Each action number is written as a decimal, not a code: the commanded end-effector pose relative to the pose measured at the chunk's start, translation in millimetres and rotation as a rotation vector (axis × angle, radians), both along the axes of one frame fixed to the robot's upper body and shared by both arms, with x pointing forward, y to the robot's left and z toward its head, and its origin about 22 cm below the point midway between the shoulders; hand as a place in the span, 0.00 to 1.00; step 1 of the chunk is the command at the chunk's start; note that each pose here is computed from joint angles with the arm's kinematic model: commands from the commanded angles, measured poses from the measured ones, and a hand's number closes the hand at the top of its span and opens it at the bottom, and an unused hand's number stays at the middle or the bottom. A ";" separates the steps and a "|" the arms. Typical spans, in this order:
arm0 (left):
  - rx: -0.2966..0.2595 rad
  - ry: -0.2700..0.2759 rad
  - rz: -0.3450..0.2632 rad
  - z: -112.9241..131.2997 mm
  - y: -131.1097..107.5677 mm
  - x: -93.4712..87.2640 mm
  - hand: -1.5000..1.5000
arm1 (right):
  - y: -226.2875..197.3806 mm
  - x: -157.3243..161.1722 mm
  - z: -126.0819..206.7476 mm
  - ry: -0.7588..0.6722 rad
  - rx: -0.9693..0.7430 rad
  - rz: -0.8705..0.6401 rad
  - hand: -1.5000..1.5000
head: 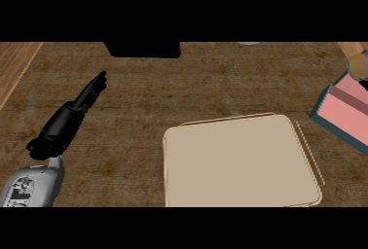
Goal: Pick the can from the tray and place it in the cardboard box
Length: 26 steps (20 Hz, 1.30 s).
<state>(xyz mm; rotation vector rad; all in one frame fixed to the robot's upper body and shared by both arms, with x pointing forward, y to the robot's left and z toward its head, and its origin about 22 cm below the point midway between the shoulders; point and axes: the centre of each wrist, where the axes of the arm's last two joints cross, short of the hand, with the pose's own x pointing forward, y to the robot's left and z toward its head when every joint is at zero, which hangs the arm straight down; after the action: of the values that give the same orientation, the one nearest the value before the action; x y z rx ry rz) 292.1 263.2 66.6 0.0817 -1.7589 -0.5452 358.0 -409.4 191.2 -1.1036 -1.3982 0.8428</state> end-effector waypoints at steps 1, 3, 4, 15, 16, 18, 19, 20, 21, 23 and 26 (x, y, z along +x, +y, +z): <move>-0.003 -0.002 0.000 -4.3 -1.7 1.6 0.50 | -41.8 -1.8 3.9 0.211 0.007 -0.006 1.00; 0.011 -0.014 0.004 4.2 2.1 -1.1 0.50 | -59.8 -4.8 -4.2 0.246 -0.029 -0.002 1.00; -0.001 -0.001 0.006 -0.2 -2.9 -1.4 0.50 | -48.2 7.3 -13.8 0.268 -0.019 0.013 1.00; 0.001 -0.005 0.015 10.7 2.2 20.1 0.50 | -87.1 -0.2 -34.8 0.468 0.020 0.212 0.00; 0.006 0.002 -0.007 6.7 -3.8 5.1 0.50 | -97.3 -8.9 -38.6 0.445 0.050 0.240 0.00; -0.022 0.006 -0.020 -7.0 -4.6 -3.2 0.50 | -96.0 -6.4 -38.7 0.325 0.129 0.282 0.00; -0.004 0.012 -0.002 1.2 0.4 6.8 0.50 | -104.6 -10.4 -24.6 0.263 0.185 0.300 0.00; -0.011 0.002 -0.013 7.0 -7.4 6.4 0.50 | -92.4 -2.1 -43.0 0.173 0.304 0.298 0.00; -0.001 0.003 0.003 2.8 5.1 2.9 0.50 | -95.5 -0.6 -28.2 0.089 0.402 0.324 0.00; -0.007 0.009 0.004 -8.8 2.1 -1.8 0.50 | -88.2 6.8 -38.8 -0.018 0.677 0.338 0.00; 0.003 -0.012 -0.013 4.5 -4.3 1.1 0.50 | -93.7 4.6 -40.3 -0.060 0.912 0.255 0.00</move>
<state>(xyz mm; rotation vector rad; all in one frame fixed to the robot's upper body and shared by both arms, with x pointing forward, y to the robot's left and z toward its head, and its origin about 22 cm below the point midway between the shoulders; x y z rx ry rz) 294.0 262.8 68.1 0.0736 -1.7562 -0.5488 358.6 -506.1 158.4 -0.4533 -1.6215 0.5457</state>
